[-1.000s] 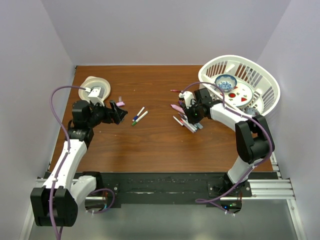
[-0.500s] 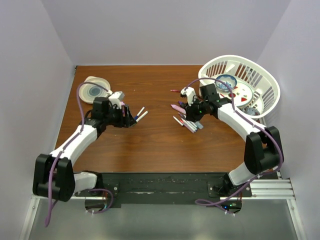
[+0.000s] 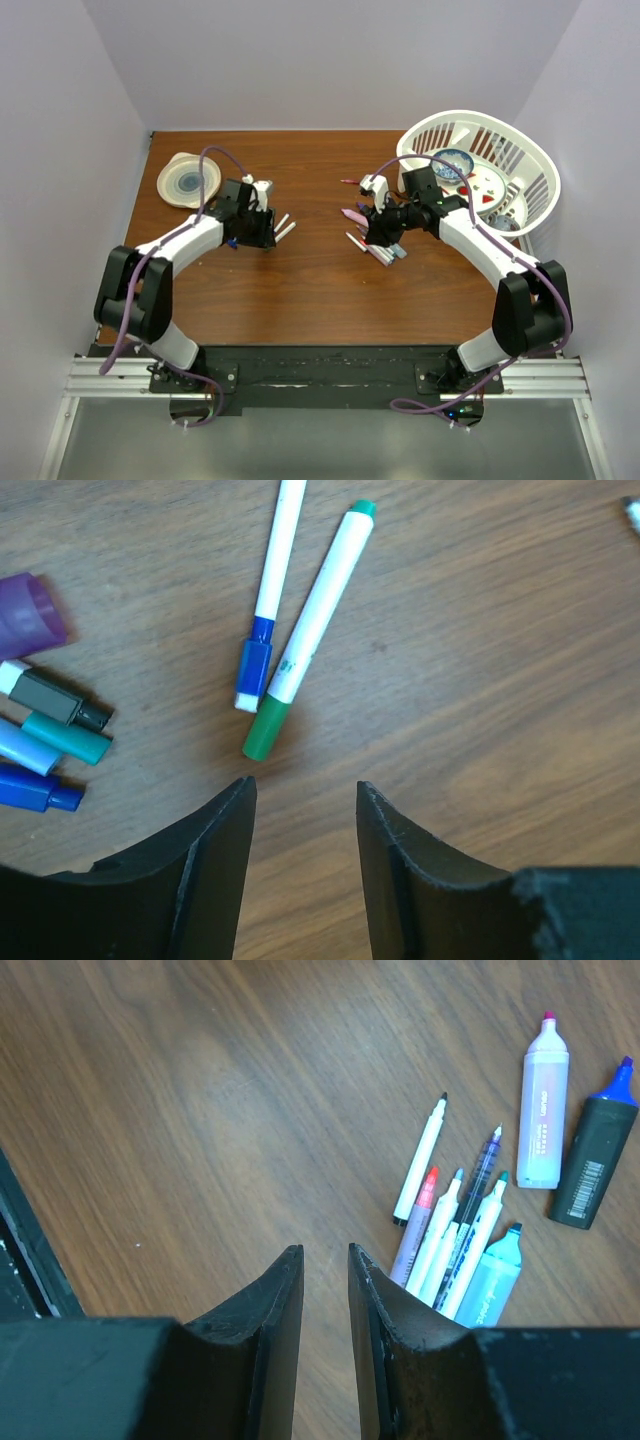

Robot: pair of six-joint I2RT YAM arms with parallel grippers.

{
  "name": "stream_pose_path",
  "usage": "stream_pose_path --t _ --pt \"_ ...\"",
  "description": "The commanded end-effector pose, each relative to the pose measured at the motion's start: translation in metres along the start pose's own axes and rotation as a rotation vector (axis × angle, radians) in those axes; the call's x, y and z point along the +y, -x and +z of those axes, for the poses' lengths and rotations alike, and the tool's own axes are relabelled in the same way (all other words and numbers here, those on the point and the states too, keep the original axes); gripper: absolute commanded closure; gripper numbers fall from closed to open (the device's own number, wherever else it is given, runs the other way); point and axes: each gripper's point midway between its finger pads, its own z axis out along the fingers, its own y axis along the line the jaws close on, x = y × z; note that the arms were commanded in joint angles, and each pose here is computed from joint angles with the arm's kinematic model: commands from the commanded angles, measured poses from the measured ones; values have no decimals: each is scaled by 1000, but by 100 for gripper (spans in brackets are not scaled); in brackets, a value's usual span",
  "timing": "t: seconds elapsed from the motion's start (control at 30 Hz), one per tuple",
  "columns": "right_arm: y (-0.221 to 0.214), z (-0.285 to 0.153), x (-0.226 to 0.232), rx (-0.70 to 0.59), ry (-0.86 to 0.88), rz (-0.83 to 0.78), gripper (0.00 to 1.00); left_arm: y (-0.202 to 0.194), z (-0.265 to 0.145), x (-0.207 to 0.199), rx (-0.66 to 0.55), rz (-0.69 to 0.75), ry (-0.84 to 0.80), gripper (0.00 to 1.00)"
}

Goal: Open the pen caps

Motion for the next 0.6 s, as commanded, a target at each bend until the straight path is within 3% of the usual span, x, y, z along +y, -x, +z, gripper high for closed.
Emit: stream_pose_path --t 0.0,0.23,0.57 --pt "20 -11 8 -61 27 -46 71 20 3 8 -5 63 84 53" --pt "17 -7 11 -59 52 -37 72 3 29 15 120 97 116 58" --pt "17 -8 13 -60 58 -34 72 -6 41 21 174 111 140 64"
